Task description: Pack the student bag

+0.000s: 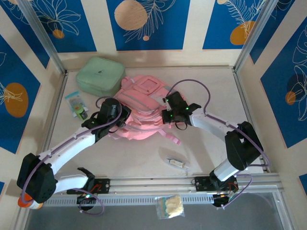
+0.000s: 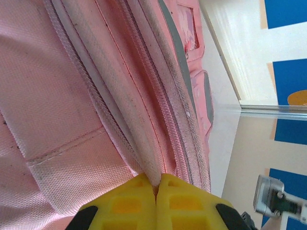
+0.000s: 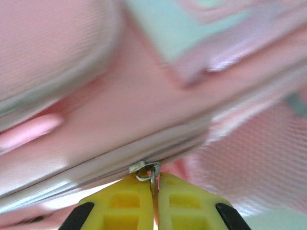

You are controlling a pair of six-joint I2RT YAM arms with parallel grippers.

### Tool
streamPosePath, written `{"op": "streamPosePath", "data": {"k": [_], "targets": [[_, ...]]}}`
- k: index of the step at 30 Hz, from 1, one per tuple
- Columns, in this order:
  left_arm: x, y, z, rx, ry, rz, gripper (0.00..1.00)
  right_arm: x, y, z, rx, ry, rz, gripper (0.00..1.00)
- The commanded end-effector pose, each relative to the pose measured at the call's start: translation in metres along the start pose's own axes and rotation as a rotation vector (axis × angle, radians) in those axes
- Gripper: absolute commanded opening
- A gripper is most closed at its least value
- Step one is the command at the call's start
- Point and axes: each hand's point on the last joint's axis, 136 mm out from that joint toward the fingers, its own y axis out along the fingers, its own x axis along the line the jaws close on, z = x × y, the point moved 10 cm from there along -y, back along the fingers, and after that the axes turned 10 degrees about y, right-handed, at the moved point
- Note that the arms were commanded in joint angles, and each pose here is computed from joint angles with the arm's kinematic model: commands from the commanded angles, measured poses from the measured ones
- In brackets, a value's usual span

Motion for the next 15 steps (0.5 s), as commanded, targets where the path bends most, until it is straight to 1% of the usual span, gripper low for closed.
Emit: {"op": "streamPosePath", "data": {"k": [1,5,7,10,11,13,15], "targets": [[-0.007,-0.014,-0.010,-0.038,0.015,0.106,0.00,-0.026,-0.011,-0.011,-0.034,0.134,0.128,0.02],[0.006,-0.010,-0.010,-0.003,0.031,0.098,0.00,-0.039,-0.020,-0.016,-0.047,0.197,0.175,0.00],[0.010,-0.007,-0.011,0.019,0.027,0.102,0.00,-0.039,-0.028,-0.011,-0.061,0.205,0.193,0.00],[0.016,-0.003,-0.018,0.027,0.041,0.117,0.00,-0.046,-0.033,0.003,-0.035,0.246,0.232,0.00],[0.017,0.000,-0.021,0.038,0.059,0.111,0.00,-0.047,-0.033,0.008,-0.019,0.257,0.221,0.00],[0.022,0.003,-0.024,0.057,0.077,0.075,0.00,-0.037,-0.027,0.021,0.014,0.229,0.134,0.00],[0.028,0.006,-0.024,0.038,0.098,0.079,0.00,-0.022,-0.018,0.037,0.044,0.177,0.107,0.00]]}}
